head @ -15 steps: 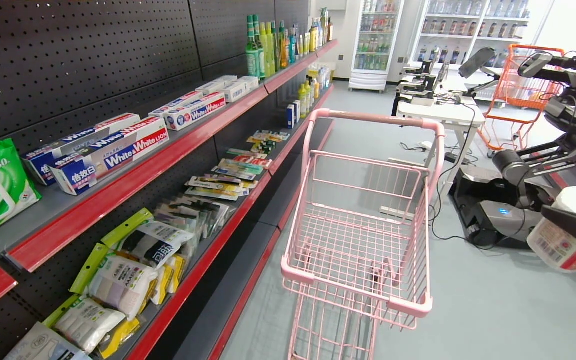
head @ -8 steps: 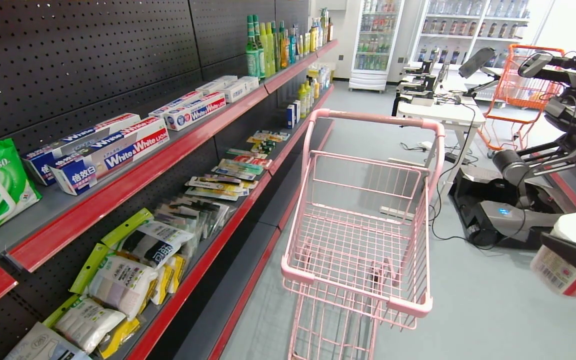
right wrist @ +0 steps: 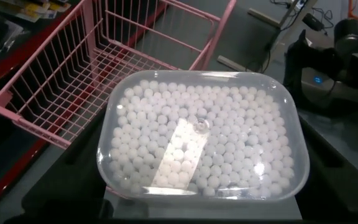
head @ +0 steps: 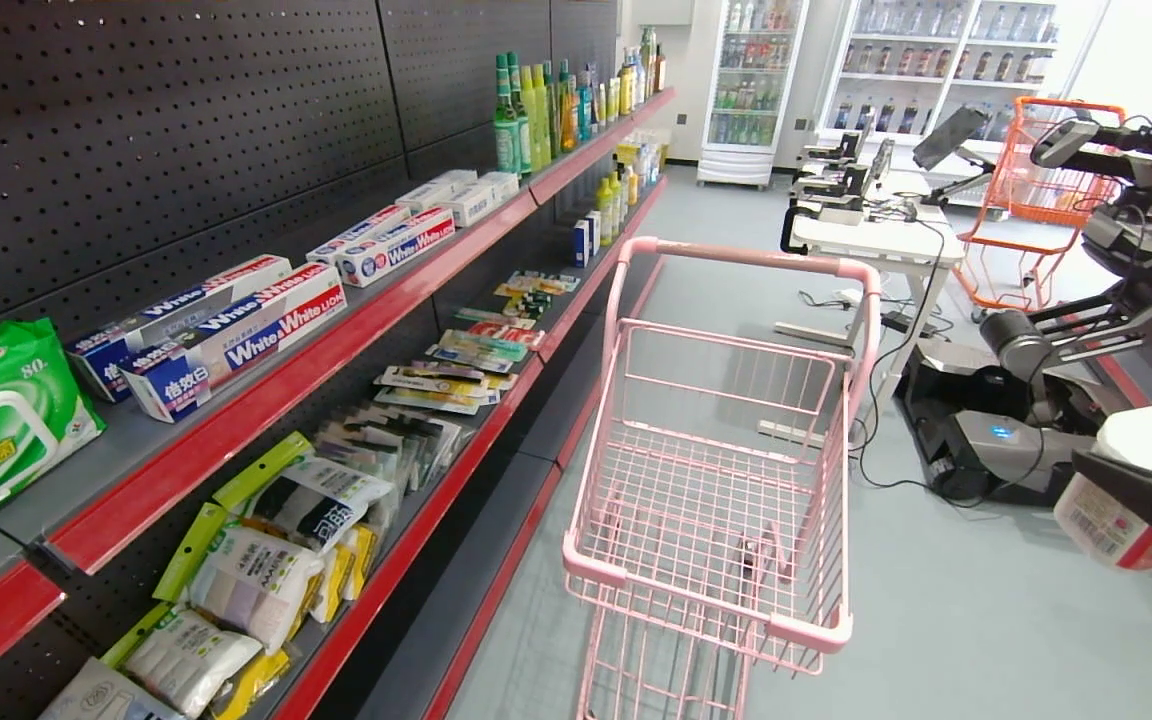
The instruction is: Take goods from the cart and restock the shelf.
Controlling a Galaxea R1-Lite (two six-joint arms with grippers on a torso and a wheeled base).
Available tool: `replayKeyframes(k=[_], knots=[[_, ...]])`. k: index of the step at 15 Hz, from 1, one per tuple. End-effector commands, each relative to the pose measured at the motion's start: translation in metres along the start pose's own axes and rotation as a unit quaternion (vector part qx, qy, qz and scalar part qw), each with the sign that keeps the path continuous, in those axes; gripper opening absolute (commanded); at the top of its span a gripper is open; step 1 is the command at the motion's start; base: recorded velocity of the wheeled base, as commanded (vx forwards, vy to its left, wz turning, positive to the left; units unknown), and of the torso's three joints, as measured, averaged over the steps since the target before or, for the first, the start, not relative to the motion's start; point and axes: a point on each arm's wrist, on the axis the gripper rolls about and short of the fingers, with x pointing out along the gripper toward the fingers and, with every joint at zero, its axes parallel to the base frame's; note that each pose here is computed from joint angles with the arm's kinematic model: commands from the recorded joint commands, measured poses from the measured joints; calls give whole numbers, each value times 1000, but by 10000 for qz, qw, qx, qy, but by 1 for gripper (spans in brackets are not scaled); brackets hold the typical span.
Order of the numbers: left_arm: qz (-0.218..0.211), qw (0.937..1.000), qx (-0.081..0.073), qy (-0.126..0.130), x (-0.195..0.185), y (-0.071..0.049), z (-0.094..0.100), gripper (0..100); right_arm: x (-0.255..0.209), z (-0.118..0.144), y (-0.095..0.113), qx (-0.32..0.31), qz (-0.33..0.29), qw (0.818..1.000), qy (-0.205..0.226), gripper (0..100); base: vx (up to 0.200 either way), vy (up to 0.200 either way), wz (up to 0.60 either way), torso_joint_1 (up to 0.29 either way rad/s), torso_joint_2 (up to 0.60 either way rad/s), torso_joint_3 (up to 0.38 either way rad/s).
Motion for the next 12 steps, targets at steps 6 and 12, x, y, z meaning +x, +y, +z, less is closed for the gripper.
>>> replayKeyframes(k=[6,12], knots=[[3,10000,3,8,0,0,0,100,11,16,-2,-167,22,9998,-60,0,0,0,0,244,-540,-295],[3,10000,3,8,0,0,0,100,22,27,-3,-193,31,9998,-46,0,0,0,0,177,-370,-196]])
